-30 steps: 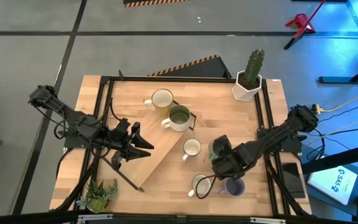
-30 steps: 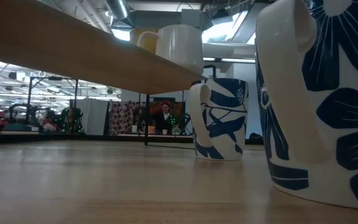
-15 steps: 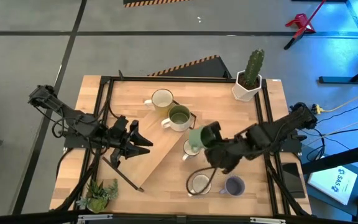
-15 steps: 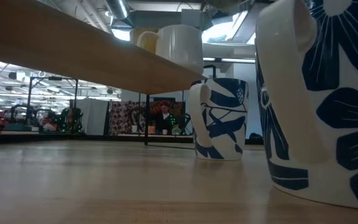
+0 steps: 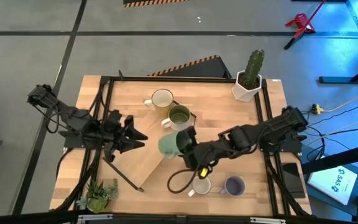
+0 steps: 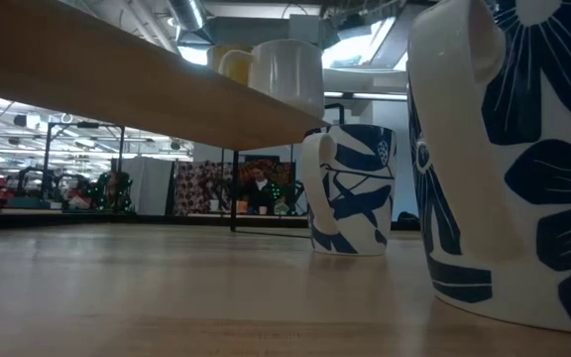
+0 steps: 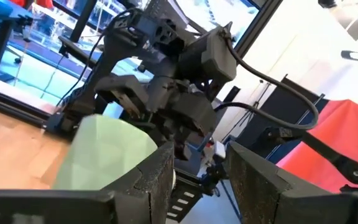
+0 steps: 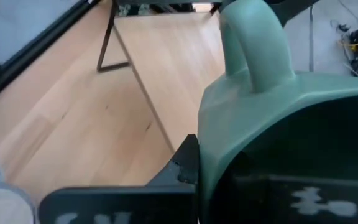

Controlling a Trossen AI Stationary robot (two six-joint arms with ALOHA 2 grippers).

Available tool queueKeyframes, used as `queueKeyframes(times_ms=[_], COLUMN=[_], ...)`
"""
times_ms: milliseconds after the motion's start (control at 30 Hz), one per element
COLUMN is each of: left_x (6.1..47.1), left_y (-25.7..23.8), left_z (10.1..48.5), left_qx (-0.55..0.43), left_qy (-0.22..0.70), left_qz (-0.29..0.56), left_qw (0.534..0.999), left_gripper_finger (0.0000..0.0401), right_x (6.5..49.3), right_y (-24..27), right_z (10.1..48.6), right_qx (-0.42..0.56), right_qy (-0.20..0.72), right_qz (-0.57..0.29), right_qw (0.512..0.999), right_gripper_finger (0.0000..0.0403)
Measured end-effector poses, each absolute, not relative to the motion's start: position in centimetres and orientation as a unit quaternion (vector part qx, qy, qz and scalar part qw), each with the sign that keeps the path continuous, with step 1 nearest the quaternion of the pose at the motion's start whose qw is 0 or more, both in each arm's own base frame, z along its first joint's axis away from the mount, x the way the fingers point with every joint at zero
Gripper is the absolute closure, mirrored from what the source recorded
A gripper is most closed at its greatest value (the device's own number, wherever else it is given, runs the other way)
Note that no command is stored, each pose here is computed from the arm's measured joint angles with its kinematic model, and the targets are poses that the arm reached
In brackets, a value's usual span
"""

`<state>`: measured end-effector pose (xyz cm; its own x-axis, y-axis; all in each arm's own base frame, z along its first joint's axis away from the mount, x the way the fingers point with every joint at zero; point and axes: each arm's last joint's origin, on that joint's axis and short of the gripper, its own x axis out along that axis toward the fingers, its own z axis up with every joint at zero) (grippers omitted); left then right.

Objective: Place coffee mugs
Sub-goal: Put the green mug on the shelf

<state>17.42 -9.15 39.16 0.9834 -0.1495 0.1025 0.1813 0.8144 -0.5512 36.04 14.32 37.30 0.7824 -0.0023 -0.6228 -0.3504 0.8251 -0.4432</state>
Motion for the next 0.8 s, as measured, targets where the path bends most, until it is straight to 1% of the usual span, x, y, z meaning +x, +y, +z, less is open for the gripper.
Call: queueKeyframes(times_ms=[100,267,467,633,800], left_x=[17.0,16.1,15.3,15.0,14.9], left_y=[-8.8,-8.2,-7.7,-7.5,-7.3], left_z=[39.2,39.1,38.7,38.0,37.0], left_qx=[-0.285,-0.28,-0.279,-0.265,-0.259], left_qy=[-0.023,-0.012,0.016,0.046,0.088], left_qz=[-0.077,-0.059,-0.041,-0.027,0.0], left_qw=[0.955,0.958,0.959,0.963,0.962], left_gripper_finger=[0.0259,0.0259,0.0259,0.0259,0.0259], right_x=[37.1,38.8,40.3,40.4,40.1], right_y=[14.0,13.2,12.6,12.2,11.4], right_z=[36.6,34.6,32.6,32.6,32.2], right_qx=[-0.275,-0.273,-0.25,-0.243,-0.23], right_qy=[0.314,0.341,0.365,0.369,0.397], right_qz=[0.088,0.078,0.093,0.085,0.082], right_qw=[0.904,0.896,0.892,0.893,0.884], right_gripper_finger=[0.0402,0.0402,0.0402,0.0402,0.0402])
